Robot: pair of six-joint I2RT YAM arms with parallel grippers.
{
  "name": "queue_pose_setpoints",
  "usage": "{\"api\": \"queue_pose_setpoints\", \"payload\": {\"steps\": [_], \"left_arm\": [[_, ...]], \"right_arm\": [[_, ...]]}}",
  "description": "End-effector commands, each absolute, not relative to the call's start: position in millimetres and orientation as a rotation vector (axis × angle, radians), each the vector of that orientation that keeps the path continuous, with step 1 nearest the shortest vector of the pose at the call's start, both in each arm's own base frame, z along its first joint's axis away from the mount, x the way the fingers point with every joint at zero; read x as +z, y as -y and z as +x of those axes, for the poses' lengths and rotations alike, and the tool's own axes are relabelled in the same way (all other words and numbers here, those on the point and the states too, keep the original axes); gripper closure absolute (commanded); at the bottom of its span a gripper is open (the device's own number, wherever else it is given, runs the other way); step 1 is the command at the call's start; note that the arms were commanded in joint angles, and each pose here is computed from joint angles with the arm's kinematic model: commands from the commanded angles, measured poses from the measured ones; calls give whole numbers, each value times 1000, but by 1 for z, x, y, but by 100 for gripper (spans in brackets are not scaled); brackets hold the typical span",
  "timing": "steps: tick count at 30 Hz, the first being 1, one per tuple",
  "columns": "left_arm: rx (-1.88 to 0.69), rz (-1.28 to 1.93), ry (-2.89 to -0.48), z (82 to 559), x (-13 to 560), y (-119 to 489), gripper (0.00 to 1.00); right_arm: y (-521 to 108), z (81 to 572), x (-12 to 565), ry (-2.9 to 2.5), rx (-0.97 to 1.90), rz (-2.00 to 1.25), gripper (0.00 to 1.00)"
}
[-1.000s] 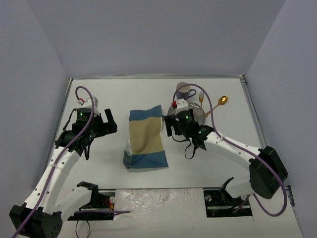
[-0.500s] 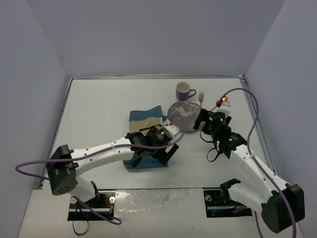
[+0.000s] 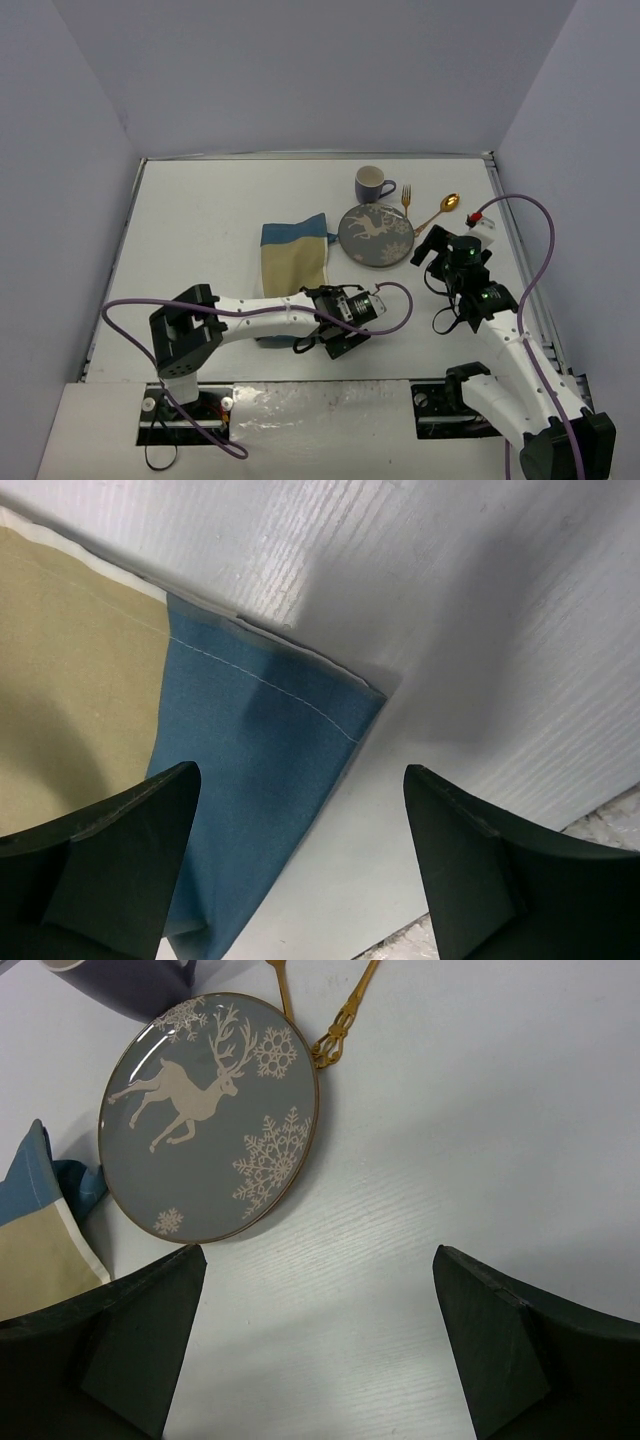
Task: Set the dinner table for one person
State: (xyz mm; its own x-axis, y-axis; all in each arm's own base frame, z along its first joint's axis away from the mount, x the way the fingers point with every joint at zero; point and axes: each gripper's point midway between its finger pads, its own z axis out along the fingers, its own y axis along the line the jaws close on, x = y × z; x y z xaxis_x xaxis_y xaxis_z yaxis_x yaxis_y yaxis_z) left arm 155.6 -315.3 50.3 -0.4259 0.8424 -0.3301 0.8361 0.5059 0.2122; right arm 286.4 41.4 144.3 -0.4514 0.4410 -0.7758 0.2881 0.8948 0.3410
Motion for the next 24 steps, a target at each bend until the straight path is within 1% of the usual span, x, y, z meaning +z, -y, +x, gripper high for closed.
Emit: {"api": "queue_pose_setpoints", "payload": {"steps": [1, 9, 12, 14, 15, 16, 17, 20, 24], "left_arm": [[78, 1405, -2301, 166, 59, 323, 26], [184, 1444, -2297, 175, 42, 323, 40], [215, 1427, -2271, 182, 44, 323, 57], [230, 1418, -2260, 185, 46, 322, 70], [234, 1412, -2252, 186, 48, 321, 86], [243, 1400, -2245, 188, 51, 321, 95], [250, 1387, -2237, 190, 54, 320, 100], [263, 1348, -2213, 195, 68, 318, 100], [228, 1188, -2147, 211, 120, 312, 100]], "right_arm": [[-41, 290, 153, -2031, 219, 544, 6], [-41, 289, 151, -2037, 221, 535, 6], [-43, 288, 150, -2044, 228, 522, 6], [-44, 289, 150, -2046, 231, 514, 6], [-45, 289, 151, -2047, 233, 503, 6], [-46, 290, 152, -2047, 240, 495, 6], [-48, 291, 153, -2047, 248, 486, 6], [-55, 294, 156, -2050, 288, 446, 6], [-79, 305, 165, -2048, 410, 353, 7]]}}
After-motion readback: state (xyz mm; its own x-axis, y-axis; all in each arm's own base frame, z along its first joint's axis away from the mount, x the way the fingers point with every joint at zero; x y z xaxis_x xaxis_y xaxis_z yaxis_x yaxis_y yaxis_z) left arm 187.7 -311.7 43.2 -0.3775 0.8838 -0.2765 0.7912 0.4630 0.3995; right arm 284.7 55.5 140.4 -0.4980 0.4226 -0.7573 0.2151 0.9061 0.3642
